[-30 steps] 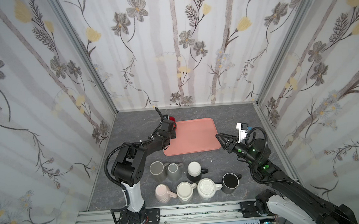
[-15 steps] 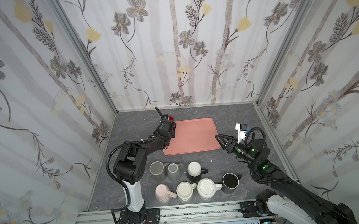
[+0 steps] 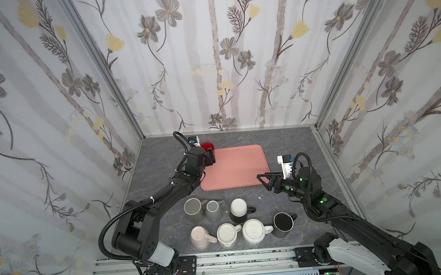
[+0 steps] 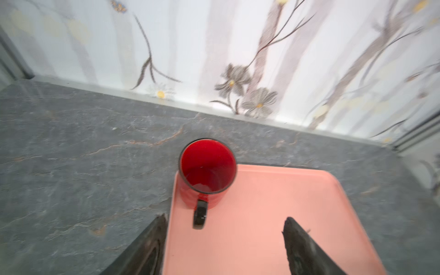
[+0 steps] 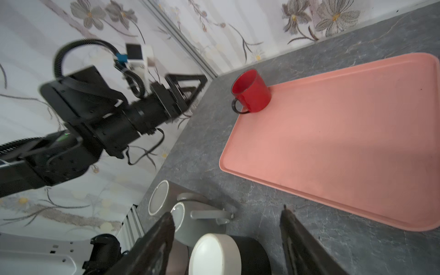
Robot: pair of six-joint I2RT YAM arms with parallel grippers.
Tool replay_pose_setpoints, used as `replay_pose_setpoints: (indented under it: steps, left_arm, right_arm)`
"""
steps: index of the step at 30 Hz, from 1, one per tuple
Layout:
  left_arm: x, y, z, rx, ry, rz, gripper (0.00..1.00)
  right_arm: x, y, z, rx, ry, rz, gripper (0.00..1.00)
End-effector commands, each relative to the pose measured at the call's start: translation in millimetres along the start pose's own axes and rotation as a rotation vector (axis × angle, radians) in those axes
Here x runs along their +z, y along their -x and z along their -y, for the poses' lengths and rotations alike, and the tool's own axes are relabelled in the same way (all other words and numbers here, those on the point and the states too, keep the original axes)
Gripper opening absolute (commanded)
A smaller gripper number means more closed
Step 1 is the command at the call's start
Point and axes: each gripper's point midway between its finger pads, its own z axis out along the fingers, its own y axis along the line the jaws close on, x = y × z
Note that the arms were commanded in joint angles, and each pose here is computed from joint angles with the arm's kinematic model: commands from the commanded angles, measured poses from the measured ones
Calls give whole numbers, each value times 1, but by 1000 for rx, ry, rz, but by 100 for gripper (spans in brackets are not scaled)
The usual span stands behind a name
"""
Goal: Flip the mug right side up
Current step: 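Open the left gripper and lift away while the right gripper moves to the black mug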
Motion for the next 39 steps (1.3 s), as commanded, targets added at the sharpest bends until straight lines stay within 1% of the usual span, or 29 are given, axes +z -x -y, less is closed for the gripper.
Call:
replay_pose_setpoints:
  steps: [1, 2, 6, 7, 8, 9, 12, 15, 18, 19, 22, 24, 27, 35, 37, 39]
  left_arm:
    - [-31, 19, 29, -153, -161, 56, 93]
    - [-43, 22, 34, -180, -193, 67, 100]
    - [-80, 23, 45, -229, -285, 86, 100]
    - [-88, 22, 46, -237, -300, 88, 100]
    - [-94, 19, 47, -246, -316, 83, 100]
    - [-99, 17, 48, -252, -329, 81, 100]
    - [-110, 7, 46, -278, -363, 69, 100]
    - [-114, -5, 41, -296, -363, 46, 100]
    - [-118, -10, 35, -305, -351, 40, 100]
    - [-119, -11, 34, -305, -348, 38, 100]
    - [-124, -11, 31, -302, -341, 39, 100]
    - [-128, -12, 28, -305, -337, 45, 100]
    - [-132, -11, 25, -307, -334, 57, 100]
    - [-136, -11, 20, -297, -320, 63, 100]
    - [-138, -10, 21, -296, -322, 69, 100]
    - [-139, -10, 19, -295, -319, 76, 100]
  right_arm:
    - [3, -38, 14, -96, -128, -151, 73]
    - [4, -49, 14, -114, -147, -193, 73]
    - [4, -83, 15, -172, -184, -327, 75]
    - [4, -92, 12, -193, -177, -357, 79]
    - [5, -97, 8, -216, -173, -375, 88]
    - [6, -105, -1, -250, -153, -395, 92]
    - [13, -111, -10, -323, -186, -413, 100]
    - [23, -119, -20, -386, -194, -441, 100]
    - [31, -132, -13, -441, -253, -494, 100]
    - [36, -127, -19, -448, -255, -495, 100]
    - [45, -133, -23, -467, -250, -512, 100]
    - [51, -135, -23, -464, -259, -512, 100]
    - [58, -133, -14, -454, -310, -500, 94]
    - [80, -121, -1, -383, -378, -444, 81]
    - [85, -116, 4, -361, -393, -425, 80]
    - [88, -108, 11, -337, -416, -402, 84]
